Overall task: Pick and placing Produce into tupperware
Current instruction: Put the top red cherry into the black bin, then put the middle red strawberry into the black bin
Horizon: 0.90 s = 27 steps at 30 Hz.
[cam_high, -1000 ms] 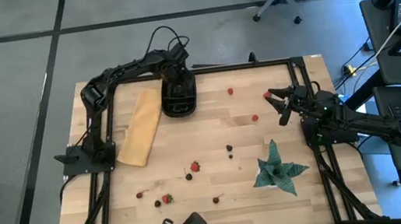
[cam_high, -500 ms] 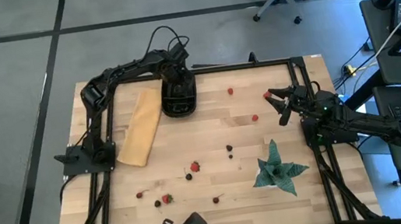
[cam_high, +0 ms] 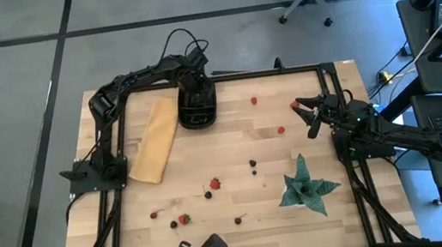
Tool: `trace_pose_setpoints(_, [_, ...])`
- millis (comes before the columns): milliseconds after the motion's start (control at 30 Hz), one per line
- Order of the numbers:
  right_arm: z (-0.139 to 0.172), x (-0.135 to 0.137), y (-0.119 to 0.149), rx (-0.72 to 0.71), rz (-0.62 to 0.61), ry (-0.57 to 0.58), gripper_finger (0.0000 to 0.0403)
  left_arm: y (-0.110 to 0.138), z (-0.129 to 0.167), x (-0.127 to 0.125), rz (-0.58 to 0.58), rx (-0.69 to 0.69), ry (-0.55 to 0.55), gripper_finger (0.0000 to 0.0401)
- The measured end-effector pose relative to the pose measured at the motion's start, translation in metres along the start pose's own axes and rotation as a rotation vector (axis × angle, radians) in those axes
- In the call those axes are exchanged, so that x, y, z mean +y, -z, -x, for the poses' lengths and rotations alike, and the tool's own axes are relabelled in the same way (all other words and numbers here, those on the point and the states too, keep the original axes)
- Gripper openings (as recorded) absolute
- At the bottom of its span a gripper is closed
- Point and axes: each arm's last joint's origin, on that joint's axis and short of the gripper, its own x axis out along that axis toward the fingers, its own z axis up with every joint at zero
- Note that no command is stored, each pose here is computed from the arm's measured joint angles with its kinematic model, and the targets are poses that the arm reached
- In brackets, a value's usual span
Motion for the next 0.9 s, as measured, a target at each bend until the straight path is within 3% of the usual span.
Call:
trace_pose_setpoints(233, [0.0, 0.0, 0.0, 0.0, 0.0, 0.0, 0.0188, 0.0, 0.0, 0.0, 0.023, 0.0, 0.0, 0.0199])
trace_pose_setpoints(467, [0.0, 0.0, 0.0, 0.0, 0.0, -0.001, 0.0188, 0.001, 0.013, -0.001, 0.019, -0.022, 0.01, 0.0212])
trace_pose_setpoints(700, [0.0, 0.0, 0.0, 0.0, 0.0, -0.001, 0.0188, 0.008, 0.067, -0.016, -0.095, -0.146, 0.06, 0.0212])
trace_pose_setpoints(900, [0.0, 0.0, 0.0, 0.0, 0.0, -0.001, 0.0188, 0.034, 0.127, -0.045, -0.241, -0.268, 0.145, 0.0212])
